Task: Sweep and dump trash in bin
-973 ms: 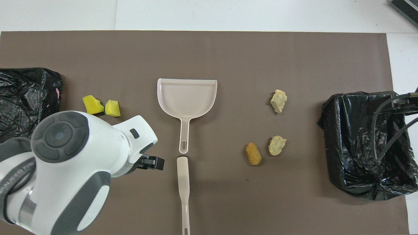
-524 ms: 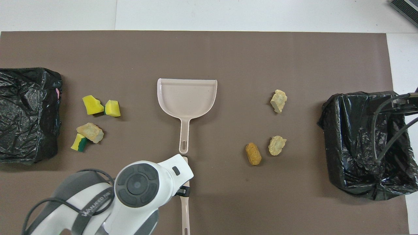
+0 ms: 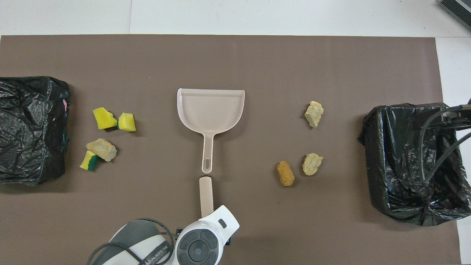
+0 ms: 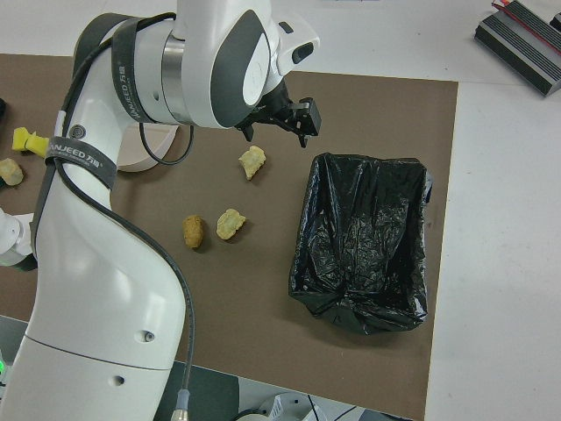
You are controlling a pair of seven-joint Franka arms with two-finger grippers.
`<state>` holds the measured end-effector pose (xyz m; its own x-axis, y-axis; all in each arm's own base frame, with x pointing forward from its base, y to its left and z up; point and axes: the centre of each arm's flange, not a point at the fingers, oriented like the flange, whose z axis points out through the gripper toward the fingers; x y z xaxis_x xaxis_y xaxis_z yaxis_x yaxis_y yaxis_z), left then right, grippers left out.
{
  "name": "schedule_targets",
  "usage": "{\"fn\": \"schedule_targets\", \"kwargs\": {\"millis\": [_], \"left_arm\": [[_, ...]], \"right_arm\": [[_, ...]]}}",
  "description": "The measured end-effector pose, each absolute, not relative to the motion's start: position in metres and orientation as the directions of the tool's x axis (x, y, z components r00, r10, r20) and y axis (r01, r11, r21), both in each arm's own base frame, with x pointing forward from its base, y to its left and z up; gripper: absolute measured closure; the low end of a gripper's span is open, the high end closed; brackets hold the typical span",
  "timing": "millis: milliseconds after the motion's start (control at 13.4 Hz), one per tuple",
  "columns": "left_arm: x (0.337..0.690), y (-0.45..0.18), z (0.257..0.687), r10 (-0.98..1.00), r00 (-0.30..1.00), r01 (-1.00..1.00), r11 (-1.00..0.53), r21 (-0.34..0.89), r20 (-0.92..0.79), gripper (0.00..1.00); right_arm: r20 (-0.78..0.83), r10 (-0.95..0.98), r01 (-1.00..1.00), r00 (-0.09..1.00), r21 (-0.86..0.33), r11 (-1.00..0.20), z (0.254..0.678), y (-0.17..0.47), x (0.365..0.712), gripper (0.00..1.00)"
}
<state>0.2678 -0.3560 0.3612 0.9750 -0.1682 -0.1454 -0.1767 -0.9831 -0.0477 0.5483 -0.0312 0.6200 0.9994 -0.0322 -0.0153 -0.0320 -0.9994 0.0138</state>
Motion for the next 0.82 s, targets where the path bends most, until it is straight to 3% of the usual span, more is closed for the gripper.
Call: {"fn": "schedule_targets", "kwargs": {"millis": [374, 599, 824], "left_arm": [[0.254, -0.355, 0.344, -0.168, 0.975, -0.176, -0.983, -0.042, -0.148, 0.0], [0.253, -0.356, 0.343, -0.166, 0.975, -0.173, -0.984, -0.037, -0.151, 0.05], [0.252, -0.357, 0.343, -0.162, 0.975, -0.167, -0.986, -0.025, -0.15, 0.43]], "right_arm": [[-0.015, -0.032, -0.032, 0.999, 0.014, -0.999, 0.62, -0.031, 0.548, 0.0], [-0.015, -0.032, -0.032, 0.999, 0.014, -0.999, 0.62, -0.031, 0.548, 0.0], [-0.015, -0.033, -0.032, 0.999, 0.014, -0.999, 0.62, -0.031, 0.548, 0.0]]}}
